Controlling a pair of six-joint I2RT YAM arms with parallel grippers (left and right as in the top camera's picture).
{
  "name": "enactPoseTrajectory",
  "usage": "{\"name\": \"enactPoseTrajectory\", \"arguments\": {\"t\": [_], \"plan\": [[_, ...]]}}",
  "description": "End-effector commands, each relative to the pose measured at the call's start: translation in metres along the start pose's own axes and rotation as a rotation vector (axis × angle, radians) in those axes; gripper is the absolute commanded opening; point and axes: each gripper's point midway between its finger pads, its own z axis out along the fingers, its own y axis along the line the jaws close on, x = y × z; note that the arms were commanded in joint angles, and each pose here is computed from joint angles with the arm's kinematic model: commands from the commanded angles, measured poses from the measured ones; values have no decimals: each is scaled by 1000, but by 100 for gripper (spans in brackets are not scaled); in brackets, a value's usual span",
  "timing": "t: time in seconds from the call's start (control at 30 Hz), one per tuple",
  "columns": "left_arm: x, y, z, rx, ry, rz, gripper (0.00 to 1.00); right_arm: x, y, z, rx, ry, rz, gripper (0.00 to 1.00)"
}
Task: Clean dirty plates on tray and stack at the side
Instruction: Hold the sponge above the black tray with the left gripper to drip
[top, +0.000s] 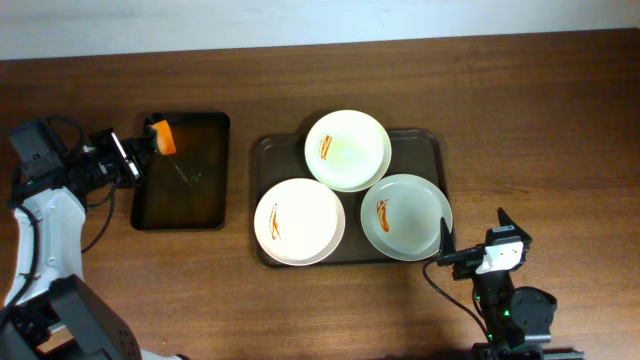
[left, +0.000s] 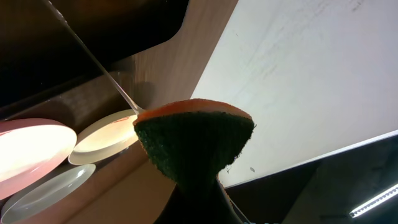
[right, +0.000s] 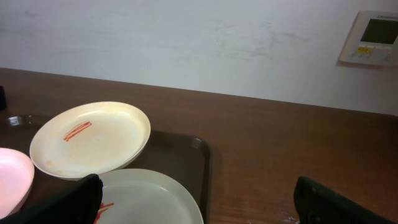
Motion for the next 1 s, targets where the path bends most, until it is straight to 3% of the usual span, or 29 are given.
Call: {"name": "enactPoseTrajectory", "arguments": {"t": [0.0, 0.4, 0.63, 0.8, 0.9, 0.97], "plan": [[8, -11, -9, 27, -5, 18, 0, 3, -3, 0, 15, 7, -6, 98], [2, -6, -9, 9, -40, 37, 0, 3, -3, 0, 15, 7, -5, 98], [-8, 17, -10, -75, -104, -2, 0, 3, -3, 0, 15, 7, -5, 98], [-28, 55, -19, -219, -253, -101, 0, 3, -3, 0, 15, 7, -6, 98], [-21, 53, -17, -213, -207, -67, 0, 3, -3, 0, 15, 7, -5, 98], [3, 21, -9, -86, -42, 22, 0, 3, -3, 0, 15, 7, -6, 98]]}}
